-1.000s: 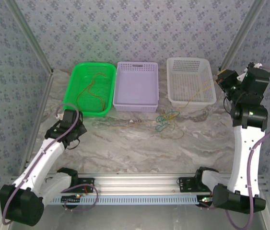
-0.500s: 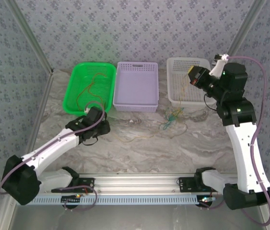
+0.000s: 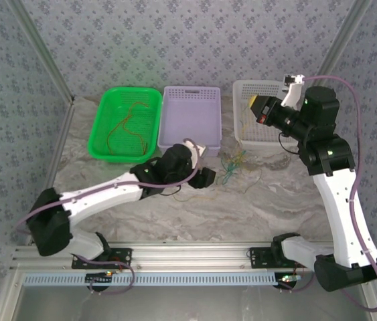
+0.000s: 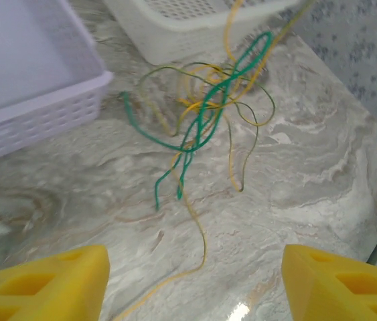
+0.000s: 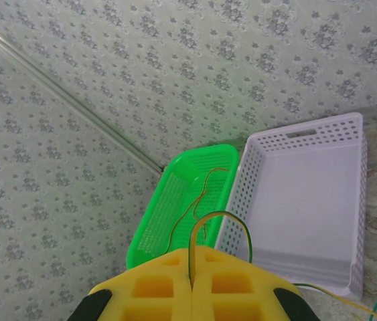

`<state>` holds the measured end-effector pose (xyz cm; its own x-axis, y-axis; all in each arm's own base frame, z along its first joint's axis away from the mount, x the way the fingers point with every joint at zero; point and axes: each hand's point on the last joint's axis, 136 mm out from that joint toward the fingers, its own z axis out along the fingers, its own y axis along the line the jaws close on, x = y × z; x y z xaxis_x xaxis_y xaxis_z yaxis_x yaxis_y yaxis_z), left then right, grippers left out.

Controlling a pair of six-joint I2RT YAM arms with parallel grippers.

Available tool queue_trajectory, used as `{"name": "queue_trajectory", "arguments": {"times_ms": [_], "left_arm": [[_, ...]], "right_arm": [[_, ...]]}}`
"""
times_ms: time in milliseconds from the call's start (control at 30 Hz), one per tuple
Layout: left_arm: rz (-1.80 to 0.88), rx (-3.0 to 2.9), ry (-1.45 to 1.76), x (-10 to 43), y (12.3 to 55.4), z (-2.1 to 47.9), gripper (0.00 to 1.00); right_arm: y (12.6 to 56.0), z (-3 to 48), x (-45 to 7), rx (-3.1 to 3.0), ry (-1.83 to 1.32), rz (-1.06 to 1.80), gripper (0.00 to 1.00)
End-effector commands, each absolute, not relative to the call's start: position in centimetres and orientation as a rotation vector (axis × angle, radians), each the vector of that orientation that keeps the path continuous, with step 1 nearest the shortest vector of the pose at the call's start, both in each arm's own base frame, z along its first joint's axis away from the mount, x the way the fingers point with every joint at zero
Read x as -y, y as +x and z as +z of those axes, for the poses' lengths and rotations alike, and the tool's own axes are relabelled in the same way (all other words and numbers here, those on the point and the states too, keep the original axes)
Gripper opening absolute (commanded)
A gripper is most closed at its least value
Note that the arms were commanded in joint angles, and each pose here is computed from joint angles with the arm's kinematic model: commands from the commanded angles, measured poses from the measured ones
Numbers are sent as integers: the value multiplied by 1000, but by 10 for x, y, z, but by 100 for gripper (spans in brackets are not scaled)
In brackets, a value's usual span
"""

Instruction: Untangle the cables

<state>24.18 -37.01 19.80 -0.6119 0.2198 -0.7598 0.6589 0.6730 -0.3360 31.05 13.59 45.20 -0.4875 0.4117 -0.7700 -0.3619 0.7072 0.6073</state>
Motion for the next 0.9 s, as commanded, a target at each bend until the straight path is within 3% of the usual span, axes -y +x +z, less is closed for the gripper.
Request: {"name": "queue_trajectory", "arguments": {"times_ms": [0,333,633,700,767,867], "left_arm": [[-870,-1970,795,408,251,235,71],[-664,-1900,896,431,284,208,76],[-676,-1954,941,455,292,177,67],[-652,-1976,922,453,298,171,55],[-643,-2008,904,451,303,163,32],[-653,-2035,891,447,303,154,3]], "right_arm": [[293,474,-143,-1823,-53,958,0],[284,475,-156,-1834,-119,1056,0],[282,479,-157,-1825,-110,1075,0],[281,479,-156,-1824,-104,1072,0],[281,481,-153,-1818,-96,1059,0],[280,490,-147,-1792,-79,1045,0]]}}
